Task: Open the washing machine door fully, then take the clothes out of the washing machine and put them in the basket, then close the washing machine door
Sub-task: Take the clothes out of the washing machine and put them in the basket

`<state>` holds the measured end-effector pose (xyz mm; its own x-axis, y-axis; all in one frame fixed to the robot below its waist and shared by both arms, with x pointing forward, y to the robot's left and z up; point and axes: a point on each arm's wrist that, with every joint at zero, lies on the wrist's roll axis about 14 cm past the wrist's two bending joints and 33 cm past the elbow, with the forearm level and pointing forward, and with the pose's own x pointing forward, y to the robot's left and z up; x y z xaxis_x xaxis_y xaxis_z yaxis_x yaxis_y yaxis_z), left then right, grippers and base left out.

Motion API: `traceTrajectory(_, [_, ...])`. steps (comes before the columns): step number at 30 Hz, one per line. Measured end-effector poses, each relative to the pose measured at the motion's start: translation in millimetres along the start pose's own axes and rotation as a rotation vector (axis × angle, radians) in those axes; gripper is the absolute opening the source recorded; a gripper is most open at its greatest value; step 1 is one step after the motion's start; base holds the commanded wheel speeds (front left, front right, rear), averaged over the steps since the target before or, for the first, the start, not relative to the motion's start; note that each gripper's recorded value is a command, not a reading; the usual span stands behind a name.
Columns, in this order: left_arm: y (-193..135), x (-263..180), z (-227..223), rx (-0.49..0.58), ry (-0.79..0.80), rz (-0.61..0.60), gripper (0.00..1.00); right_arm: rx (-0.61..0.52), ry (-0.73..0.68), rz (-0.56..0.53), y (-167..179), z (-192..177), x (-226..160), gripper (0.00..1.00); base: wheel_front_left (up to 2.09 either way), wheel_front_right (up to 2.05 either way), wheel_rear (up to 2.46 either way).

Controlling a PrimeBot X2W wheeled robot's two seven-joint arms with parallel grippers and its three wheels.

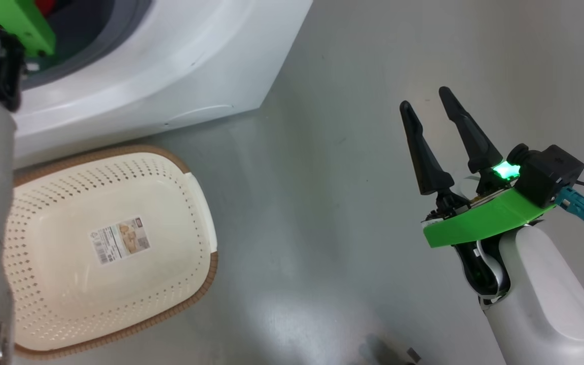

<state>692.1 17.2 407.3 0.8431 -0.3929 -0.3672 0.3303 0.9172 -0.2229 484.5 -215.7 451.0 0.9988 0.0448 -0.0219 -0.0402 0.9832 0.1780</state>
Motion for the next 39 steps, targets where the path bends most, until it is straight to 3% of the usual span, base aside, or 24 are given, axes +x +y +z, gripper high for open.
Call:
traceTrajectory(14, [-16, -42, 41, 0.081, -0.169, -0.024, 0.00, 0.002, -0.048, 0.065, 21, 24, -3, 1.00, 0.00, 0.00, 0.00])
traceTrajectory(39, [-34, -136, 74, 0.183, -0.352, -0.049, 0.00, 0.019, -0.112, 0.153, 54, 57, -26, 1.00, 0.00, 0.00, 0.00])
